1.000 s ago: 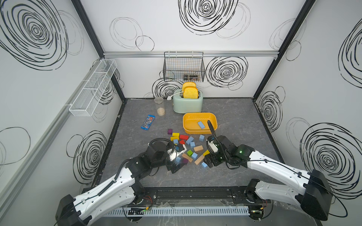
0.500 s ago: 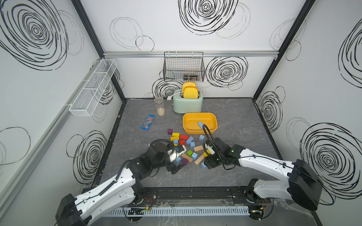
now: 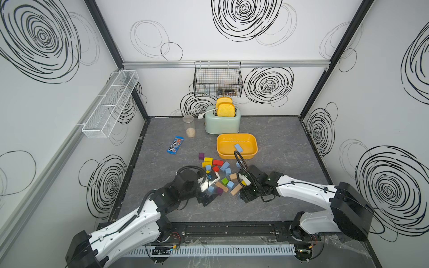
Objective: Pick out the blue building blocks
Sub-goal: Pick up the building block from the center of the board.
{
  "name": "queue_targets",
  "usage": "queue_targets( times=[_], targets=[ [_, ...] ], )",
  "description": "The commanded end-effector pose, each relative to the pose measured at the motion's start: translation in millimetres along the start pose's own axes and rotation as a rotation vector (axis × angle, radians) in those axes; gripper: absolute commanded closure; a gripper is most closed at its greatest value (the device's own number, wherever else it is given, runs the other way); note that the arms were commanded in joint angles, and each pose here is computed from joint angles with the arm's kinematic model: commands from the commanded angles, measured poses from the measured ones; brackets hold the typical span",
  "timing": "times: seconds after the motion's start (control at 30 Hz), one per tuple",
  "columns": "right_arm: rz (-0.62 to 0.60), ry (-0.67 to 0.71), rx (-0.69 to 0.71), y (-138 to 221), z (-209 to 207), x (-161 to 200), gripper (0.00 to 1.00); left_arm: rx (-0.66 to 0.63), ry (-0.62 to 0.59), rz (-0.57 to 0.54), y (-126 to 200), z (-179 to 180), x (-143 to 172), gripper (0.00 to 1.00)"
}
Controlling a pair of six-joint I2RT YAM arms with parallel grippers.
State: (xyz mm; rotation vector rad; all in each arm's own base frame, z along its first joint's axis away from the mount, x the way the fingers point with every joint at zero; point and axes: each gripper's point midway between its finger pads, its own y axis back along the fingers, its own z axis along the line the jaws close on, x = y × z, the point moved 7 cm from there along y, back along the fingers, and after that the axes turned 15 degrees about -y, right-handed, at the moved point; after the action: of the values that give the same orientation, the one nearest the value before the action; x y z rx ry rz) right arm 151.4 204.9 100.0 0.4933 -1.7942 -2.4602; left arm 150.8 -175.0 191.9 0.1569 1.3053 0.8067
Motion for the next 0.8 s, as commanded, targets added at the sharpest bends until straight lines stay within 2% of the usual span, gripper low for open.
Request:
queue_targets(
  times=[0.0, 0.33, 0.77],
  targets=[
    [-0.015, 0.029, -0.022, 1.0, 11.4, -7.1, 0.27, -0.039, -0.005, -0.048, 2.3, 5.8, -6.5, 0.04],
    [0.005, 0.031, 0.044, -12.5, 8.1, -6.7, 0.34, -0.050, -0.005, -0.048, 2.1, 7.4, -5.8, 0.04],
    [0.001, 0.053, 0.054, -18.5, 16.1, -12.1, 0.46, -0.064, 0.001, -0.051, 3.9, 9.7, -5.5, 0.04]
  ],
)
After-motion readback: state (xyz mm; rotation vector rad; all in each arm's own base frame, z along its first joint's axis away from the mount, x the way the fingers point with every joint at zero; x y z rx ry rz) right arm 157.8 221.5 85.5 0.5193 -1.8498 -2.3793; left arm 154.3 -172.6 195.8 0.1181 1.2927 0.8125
